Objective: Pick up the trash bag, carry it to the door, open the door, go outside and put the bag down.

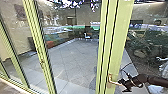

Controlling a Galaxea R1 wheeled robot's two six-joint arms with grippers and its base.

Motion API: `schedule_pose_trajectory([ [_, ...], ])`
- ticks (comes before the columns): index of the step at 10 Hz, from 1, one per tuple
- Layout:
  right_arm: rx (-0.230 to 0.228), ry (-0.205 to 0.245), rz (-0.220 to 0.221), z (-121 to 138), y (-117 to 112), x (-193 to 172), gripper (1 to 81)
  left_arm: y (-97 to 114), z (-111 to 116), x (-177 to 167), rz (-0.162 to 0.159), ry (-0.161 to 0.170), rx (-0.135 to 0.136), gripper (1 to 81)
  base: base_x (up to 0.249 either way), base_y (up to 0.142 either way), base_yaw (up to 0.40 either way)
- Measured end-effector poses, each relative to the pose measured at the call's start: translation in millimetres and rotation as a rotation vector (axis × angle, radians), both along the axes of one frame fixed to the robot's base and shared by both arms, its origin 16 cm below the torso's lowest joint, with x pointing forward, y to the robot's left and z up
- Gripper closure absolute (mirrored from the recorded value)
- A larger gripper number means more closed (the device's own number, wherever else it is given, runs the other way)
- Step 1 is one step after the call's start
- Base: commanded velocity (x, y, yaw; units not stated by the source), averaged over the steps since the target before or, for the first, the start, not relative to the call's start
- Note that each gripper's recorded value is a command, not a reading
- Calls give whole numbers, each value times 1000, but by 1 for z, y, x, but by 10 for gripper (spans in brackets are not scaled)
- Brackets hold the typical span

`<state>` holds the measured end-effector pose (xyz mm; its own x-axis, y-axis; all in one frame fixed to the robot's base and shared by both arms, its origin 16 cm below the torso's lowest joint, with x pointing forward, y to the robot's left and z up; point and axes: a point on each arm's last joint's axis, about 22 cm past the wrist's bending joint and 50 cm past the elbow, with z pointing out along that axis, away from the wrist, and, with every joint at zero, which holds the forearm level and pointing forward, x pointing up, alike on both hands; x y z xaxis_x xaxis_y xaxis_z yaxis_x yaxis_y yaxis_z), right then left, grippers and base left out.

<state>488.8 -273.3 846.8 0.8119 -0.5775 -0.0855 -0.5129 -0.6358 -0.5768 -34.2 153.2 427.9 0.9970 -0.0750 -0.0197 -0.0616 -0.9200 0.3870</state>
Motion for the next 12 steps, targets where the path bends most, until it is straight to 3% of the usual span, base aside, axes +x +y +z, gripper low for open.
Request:
schedule_pose_trajectory([
  [3,-21,45,-18,-15,0,3,10,-1,0,1,0,-1,-1,811,0,0,0],
  [5,-18,52,-27,-25,3,1,10,0,0,0,0,-2,0,811,0,0,0],
  [9,-16,40,-45,-53,10,-5,10,-3,-1,0,0,-2,3,811,0,0,0],
  [12,-13,34,-50,-57,11,-6,10,-6,-2,1,0,-3,7,811,0,0,0],
])
